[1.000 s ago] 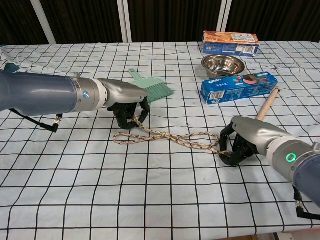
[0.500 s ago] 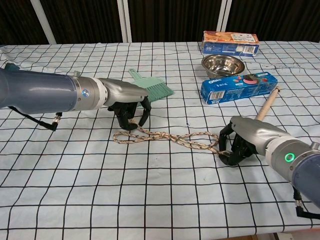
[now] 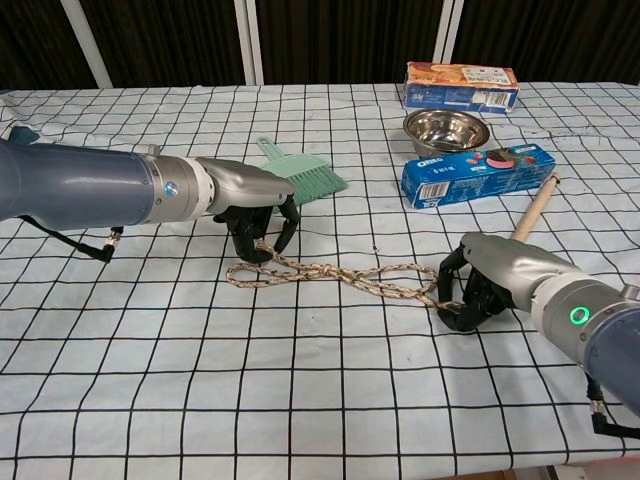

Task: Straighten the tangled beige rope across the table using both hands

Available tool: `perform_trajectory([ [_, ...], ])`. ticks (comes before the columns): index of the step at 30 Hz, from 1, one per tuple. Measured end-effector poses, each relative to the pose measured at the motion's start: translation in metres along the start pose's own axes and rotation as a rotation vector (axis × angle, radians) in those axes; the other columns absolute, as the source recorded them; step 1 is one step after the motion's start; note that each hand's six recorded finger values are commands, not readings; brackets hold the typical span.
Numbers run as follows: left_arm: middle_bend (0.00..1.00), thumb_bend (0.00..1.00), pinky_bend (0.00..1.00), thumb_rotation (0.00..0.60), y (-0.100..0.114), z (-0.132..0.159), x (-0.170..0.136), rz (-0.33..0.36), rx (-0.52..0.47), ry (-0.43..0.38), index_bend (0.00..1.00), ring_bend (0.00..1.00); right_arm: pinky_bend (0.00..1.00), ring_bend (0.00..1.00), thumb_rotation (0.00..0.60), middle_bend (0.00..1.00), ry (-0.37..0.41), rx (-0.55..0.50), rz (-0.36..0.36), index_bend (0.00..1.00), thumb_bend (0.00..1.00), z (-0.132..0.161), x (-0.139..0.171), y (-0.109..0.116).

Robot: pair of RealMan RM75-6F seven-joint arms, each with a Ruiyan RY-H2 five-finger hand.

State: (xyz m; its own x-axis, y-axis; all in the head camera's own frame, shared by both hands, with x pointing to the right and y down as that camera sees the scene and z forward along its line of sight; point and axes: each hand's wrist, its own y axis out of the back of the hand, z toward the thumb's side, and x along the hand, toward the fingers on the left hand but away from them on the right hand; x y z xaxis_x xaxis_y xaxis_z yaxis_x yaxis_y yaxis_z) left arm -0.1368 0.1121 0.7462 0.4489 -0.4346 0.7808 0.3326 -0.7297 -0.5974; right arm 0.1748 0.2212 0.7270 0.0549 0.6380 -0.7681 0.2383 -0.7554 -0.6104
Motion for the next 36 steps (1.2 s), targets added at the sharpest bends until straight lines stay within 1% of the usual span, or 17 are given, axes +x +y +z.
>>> perform_trajectory([
  [6,1.00,0.40,0.80,0.600,-0.001,0.001,0.001,-0.004,-0.002,-0.001,0.54,0.91,1.00,1.00,0.600,1.00,-0.001,-0.003,-0.001,0.63,0.45,0.000,0.000,0.001],
  [11,1.00,0.45,0.80,0.600,-0.002,0.000,0.001,-0.005,0.007,0.004,0.57,0.91,1.00,1.00,0.600,1.00,-0.002,-0.004,0.000,0.63,0.45,0.000,0.000,0.001],
  [16,1.00,0.46,0.81,0.600,-0.003,-0.001,0.002,-0.007,0.005,0.007,0.59,0.91,1.00,1.00,0.600,1.00,-0.002,-0.006,0.001,0.63,0.45,-0.001,0.000,0.000],
  [24,1.00,0.47,0.81,0.600,0.001,-0.004,0.001,0.005,-0.004,0.015,0.60,0.91,1.00,1.00,0.600,1.00,-0.002,-0.013,0.002,0.63,0.45,-0.002,0.001,0.002],
  [28,1.00,0.47,0.81,0.600,0.005,-0.007,0.000,0.015,-0.012,0.018,0.60,0.91,1.00,1.00,0.600,1.00,0.002,-0.013,0.001,0.63,0.45,-0.002,0.002,0.004],
  [32,1.00,0.49,0.81,0.600,0.014,-0.011,-0.004,0.036,-0.025,0.023,0.60,0.91,1.00,1.00,0.600,1.00,0.011,-0.016,-0.006,0.63,0.45,-0.002,0.004,0.010],
  [36,1.00,0.49,0.81,0.600,0.023,-0.020,-0.010,0.056,-0.029,0.034,0.60,0.91,1.00,1.00,0.600,1.00,0.022,-0.020,-0.027,0.63,0.45,-0.003,0.006,0.022],
])
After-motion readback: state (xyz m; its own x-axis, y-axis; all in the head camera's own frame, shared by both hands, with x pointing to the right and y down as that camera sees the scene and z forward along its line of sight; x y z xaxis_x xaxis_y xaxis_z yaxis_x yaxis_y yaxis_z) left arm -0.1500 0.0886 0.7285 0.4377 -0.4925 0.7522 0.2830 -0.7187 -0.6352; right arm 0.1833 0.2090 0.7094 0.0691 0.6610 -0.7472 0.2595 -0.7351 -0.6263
